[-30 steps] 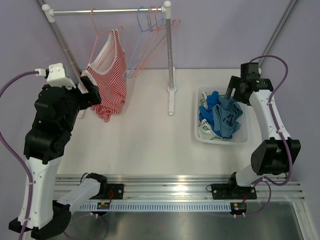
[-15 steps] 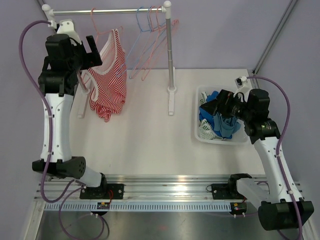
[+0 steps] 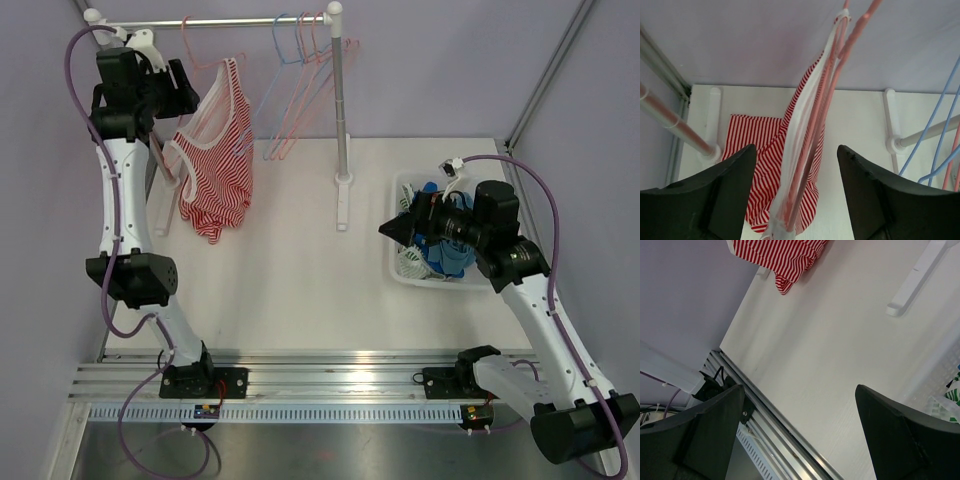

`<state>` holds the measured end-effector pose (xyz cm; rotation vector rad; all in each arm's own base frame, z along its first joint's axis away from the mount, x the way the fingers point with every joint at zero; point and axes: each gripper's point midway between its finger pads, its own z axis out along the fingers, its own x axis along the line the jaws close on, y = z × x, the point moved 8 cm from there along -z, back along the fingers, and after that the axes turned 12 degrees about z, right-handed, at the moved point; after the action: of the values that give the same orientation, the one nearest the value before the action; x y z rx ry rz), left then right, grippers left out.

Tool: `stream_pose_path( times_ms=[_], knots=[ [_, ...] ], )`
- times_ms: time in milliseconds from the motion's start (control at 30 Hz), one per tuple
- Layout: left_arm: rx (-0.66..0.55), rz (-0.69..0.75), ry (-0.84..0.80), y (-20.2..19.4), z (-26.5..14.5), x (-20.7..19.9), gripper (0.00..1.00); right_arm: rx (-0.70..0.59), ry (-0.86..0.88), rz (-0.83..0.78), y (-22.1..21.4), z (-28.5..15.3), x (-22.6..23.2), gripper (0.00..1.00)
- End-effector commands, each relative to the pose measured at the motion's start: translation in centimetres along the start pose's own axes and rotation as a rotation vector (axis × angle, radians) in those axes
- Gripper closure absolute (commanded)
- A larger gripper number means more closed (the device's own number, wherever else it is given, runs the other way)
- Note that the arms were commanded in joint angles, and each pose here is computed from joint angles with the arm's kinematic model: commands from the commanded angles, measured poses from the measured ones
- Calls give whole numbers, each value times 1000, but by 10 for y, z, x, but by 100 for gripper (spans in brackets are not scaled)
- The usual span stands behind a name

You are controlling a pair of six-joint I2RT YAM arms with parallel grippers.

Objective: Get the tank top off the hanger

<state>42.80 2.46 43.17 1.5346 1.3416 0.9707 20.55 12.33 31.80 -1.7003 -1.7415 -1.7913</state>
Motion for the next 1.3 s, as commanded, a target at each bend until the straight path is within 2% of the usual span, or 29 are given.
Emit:
stream_pose_path(
  times_ms=[0,33,67,133,200,300,367,400,433,600,700,867,1000,1267],
  knots=[
    [-115,46,-138,25,-3,-14,37,-8,38,-53,0,0,6,1],
    [-115,44,-129,25,-2,-13,43,-2,33,-49,1,2,4,0],
    [-113,45,-123,25,-2,-13,59,3,33,-48,2,1,6,1],
    [-114,52,-112,25,-3,-11,71,13,41,-50,1,1,7,1],
    [-123,55,-106,28,-7,-12,71,5,47,-62,0,-2,10,1],
    [-121,54,-91,28,-8,-10,51,-5,54,-75,0,-5,12,1],
    [-114,52,-95,26,-6,-10,52,-10,61,-83,0,-7,15,0],
    [-109,56,-100,24,-3,-11,56,-12,62,-85,0,-7,15,0],
    [-99,58,-102,22,-1,-12,71,-10,65,-86,0,-7,16,1],
    [-64,94,-82,17,7,-17,77,-15,70,-96,-1,-9,17,0],
    [-77,81,-87,20,5,-20,100,-22,68,-104,0,-11,18,1],
    [-165,63,-95,41,-10,-32,100,-32,69,-118,1,-13,20,0],
    [-244,121,-48,56,-26,-53,100,-42,74,-133,1,-16,23,1],
    [-335,86,8,72,-58,-55,100,-48,74,-141,3,-17,24,0]
  ],
)
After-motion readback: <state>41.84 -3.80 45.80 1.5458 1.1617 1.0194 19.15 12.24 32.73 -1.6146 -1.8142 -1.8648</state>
